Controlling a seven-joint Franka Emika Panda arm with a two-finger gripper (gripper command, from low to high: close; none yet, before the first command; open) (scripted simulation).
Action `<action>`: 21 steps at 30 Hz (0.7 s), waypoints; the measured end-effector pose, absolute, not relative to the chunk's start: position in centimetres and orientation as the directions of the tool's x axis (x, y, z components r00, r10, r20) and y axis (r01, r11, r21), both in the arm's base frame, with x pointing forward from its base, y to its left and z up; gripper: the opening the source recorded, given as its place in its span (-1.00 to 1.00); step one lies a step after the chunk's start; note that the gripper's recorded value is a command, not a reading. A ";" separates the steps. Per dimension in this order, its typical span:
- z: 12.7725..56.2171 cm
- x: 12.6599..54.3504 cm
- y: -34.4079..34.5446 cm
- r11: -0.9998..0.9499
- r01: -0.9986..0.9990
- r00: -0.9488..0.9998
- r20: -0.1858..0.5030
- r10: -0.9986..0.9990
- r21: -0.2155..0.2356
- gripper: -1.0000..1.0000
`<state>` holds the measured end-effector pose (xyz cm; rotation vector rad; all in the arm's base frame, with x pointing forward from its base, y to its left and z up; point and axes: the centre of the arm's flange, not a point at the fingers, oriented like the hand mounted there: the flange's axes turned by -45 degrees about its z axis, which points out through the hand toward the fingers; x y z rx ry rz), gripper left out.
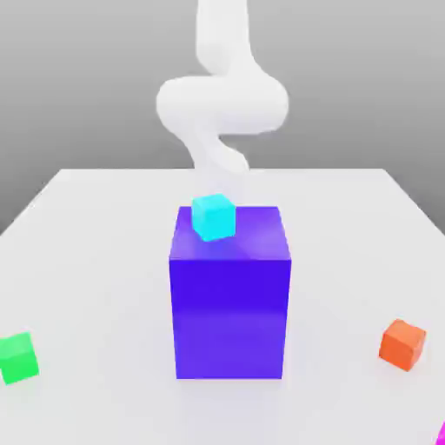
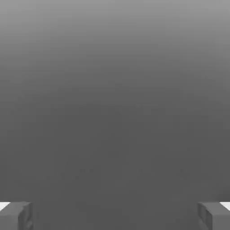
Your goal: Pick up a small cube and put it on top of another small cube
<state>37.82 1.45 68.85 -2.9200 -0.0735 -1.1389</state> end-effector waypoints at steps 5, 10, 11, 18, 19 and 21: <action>63.5 43.7 5.1 -0.985 0.168 0.794 0.585 0.163 0.046 0.00; 57.2 48.4 9.3 -0.954 0.290 0.825 0.488 0.286 0.069 0.00; 55.9 49.2 10.2 -0.946 0.315 0.828 0.467 0.311 0.072 0.00; 45.4 52.9 17.3 -0.867 0.491 0.812 0.320 0.488 0.077 0.00; 43.8 53.2 18.5 -0.852 0.518 0.803 0.298 0.515 0.076 0.00; 40.5 53.5 20.5 -0.822 0.564 0.787 0.255 0.562 0.072 0.00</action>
